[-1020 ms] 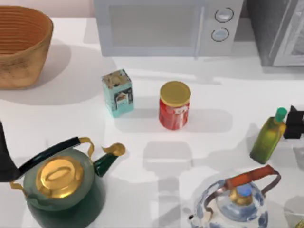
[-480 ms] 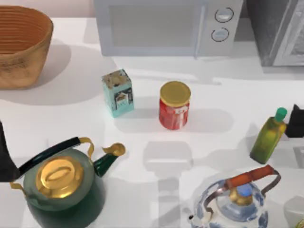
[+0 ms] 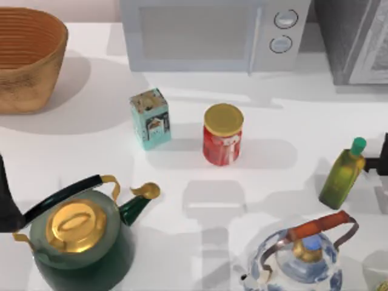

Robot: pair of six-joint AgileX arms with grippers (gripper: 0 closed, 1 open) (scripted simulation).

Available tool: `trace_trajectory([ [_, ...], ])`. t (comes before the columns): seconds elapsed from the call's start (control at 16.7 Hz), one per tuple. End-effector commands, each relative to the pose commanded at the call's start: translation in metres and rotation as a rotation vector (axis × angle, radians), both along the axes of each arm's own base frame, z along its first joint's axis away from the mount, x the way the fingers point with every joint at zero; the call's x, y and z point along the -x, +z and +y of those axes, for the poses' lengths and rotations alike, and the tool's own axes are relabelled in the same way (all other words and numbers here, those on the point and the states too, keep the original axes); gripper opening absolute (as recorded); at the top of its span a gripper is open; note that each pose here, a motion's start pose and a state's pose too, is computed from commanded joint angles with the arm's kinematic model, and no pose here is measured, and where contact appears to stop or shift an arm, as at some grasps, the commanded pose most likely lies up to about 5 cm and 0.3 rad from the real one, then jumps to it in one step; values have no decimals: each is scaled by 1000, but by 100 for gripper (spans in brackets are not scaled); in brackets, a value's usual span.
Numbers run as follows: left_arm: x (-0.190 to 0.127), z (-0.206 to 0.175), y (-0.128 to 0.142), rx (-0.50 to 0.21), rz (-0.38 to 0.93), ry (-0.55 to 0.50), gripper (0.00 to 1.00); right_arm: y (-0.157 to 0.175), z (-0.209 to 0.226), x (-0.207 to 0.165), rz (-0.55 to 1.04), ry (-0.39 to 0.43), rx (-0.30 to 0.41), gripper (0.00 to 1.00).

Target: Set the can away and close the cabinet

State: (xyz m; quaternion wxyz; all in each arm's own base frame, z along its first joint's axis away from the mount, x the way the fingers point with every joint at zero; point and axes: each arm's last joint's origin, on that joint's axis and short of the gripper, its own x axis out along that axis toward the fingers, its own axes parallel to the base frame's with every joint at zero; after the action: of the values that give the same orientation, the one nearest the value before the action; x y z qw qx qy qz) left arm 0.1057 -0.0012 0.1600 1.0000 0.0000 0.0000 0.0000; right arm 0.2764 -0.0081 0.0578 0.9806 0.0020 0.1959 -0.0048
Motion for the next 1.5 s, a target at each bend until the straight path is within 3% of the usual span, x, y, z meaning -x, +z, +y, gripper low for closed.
trace_trajectory([
  [0.12, 0, 0, 0, 0, 0, 0, 100, 0, 0, 0, 0, 0, 0, 0],
  [0.72, 0, 0, 0, 0, 0, 0, 100, 3, 0, -2, -5, 0, -4, 0],
  [1.2, 0, 0, 0, 0, 0, 0, 100, 61, -1, -11, 43, -5, -10, 0],
  [1.5, 0, 0, 0, 0, 0, 0, 100, 118, 0, -3, 52, -1, -10, 0],
])
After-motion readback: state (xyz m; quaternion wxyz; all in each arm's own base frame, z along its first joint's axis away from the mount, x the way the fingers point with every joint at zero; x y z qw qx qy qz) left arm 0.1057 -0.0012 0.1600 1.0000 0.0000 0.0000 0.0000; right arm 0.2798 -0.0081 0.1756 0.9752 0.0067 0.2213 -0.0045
